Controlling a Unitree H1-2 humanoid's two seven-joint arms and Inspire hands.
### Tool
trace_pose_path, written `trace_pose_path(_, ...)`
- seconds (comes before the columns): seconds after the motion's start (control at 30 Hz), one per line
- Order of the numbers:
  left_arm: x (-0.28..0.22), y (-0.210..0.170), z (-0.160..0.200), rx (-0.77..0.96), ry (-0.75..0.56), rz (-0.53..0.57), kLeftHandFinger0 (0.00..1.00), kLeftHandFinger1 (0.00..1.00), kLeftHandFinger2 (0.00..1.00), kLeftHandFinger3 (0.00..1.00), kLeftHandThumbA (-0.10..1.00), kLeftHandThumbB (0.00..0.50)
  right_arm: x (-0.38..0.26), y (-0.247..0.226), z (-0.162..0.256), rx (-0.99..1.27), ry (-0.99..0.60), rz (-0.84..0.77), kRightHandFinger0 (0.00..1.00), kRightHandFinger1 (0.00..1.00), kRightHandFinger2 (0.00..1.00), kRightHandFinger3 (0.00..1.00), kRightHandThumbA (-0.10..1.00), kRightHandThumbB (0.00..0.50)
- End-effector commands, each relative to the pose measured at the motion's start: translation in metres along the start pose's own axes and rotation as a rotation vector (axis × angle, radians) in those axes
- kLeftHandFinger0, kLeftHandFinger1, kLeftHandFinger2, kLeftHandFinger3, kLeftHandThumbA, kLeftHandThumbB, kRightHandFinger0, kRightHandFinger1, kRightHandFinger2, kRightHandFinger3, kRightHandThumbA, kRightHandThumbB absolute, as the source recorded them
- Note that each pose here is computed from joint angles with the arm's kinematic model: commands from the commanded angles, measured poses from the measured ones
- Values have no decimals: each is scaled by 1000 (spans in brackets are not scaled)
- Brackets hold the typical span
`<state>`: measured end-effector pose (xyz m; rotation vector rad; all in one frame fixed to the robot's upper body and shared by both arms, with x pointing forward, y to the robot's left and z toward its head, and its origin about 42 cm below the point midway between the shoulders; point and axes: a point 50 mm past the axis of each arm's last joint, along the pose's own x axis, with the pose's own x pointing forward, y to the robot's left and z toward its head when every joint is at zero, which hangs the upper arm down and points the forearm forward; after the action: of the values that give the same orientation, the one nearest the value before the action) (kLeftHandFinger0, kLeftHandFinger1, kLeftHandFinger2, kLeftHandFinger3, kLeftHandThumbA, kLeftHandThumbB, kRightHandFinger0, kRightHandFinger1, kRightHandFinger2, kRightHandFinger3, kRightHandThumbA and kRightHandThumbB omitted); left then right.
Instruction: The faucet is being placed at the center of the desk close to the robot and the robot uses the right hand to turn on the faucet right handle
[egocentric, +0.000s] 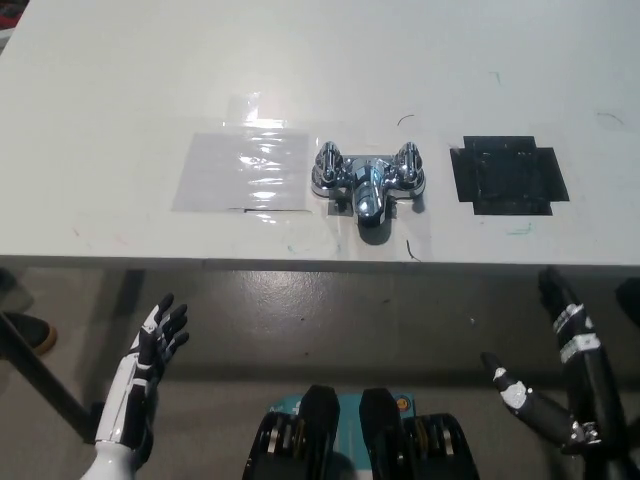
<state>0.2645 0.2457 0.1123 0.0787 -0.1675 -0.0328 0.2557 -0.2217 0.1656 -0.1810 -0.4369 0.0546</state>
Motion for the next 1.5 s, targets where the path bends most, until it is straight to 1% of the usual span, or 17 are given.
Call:
trace_pose_path(0.0, 1, -2, 16, -3, -96, -16, 1000, 1000, 1000, 1000, 1000, 263, 40, -29, 60, -224, 14, 109, 1000, 1000, 1000, 1000, 894, 162)
trace_pose_path(0.03, 2, -2, 15, -6, -94, -17, 1000, 1000, 1000, 1000, 1000, 270, 61, -42, 78, -271, 15, 147, 1000, 1000, 1000, 1000, 913, 191)
trace_pose_path(0.17, -3, 0, 17, 5, -92, -21, 1000, 1000, 1000, 1000, 1000, 263, 105, -64, 110, -351, 11, 240, 1000, 1000, 1000, 1000, 1000, 221)
trace_pose_path(0.2, -2, -1, 17, 5, -93, -23, 1000, 1000, 1000, 1000, 1000, 273, 118, -69, 116, -378, 6, 251, 1000, 1000, 1000, 1000, 1000, 249)
trace_pose_path(0.27, -2, -1, 16, 7, -94, -24, 1000, 1000, 1000, 1000, 1000, 278, 142, -73, 124, -408, -13, 276, 1000, 1000, 1000, 1000, 1000, 239)
trace_pose_path(0.4, -6, -1, 15, 4, -88, -20, 1000, 1000, 1000, 1000, 1000, 280, 183, -80, 133, -486, 0, 343, 1000, 1000, 1000, 1000, 1000, 277)
trace_pose_path(0.53, -5, -1, 15, 7, -91, -27, 1000, 1000, 1000, 1000, 1000, 276, 238, -83, 146, -472, 22, 407, 1000, 1000, 1000, 1000, 1000, 270)
trace_pose_path(0.57, -4, -1, 16, 10, -89, -29, 1000, 1000, 1000, 1000, 1000, 290, 260, -82, 154, -529, 45, 426, 1000, 1000, 1000, 1000, 1000, 299)
trace_pose_path(0.63, -5, -2, 15, 10, -86, -27, 1000, 1000, 1000, 1000, 1000, 272, 292, -77, 162, -606, 97, 452, 1000, 1000, 1000, 1000, 1000, 316)
trace_pose_path(0.7, -6, -2, 14, 10, -80, -26, 1000, 1000, 1000, 1000, 1000, 268, 312, -72, 164, -611, 132, 477, 1000, 1000, 1000, 1000, 1000, 292)
trace_pose_path(0.73, -6, -4, 14, 12, -77, -27, 1000, 1000, 1000, 1000, 1000, 272, 323, -69, 166, -602, 144, 499, 1000, 1000, 1000, 1000, 1000, 249)
trace_pose_path(0.77, -6, -4, 14, 11, -76, -30, 1000, 1000, 1000, 1000, 1000, 275, 334, -66, 167, -625, 173, 511, 1000, 1000, 1000, 1000, 1000, 266)
trace_pose_path(0.97, -6, -3, 16, 26, -76, -32, 1000, 1000, 1000, 1000, 1000, 291, 381, -39, 181, -696, 250, 532, 1000, 1000, 1000, 1000, 1000, 253)
trace_pose_path(1.0, -5, -3, 16, 25, -79, -41, 1000, 1000, 1000, 1000, 1000, 312, 391, -32, 184, -725, 267, 520, 1000, 1000, 1000, 1000, 1000, 266)
trace_pose_path(1.1, -4, -3, 17, 35, -92, -47, 1000, 1000, 1000, 1000, 1000, 317, 405, -22, 189, -688, 284, 526, 1000, 1000, 1000, 1000, 1000, 227)
trace_pose_path(1.23, -1, -3, 17, 39, -99, -52, 1000, 1000, 1000, 1000, 1000, 314, 428, -2, 193, -711, 367, 540, 1000, 1000, 1000, 1000, 1000, 279)
trace_pose_path(1.47, 0, -3, 17, 46, -104, -55, 1000, 1000, 1000, 1000, 1000, 336, 449, 31, 192, -778, 458, 534, 1000, 1000, 1000, 1000, 1000, 245)
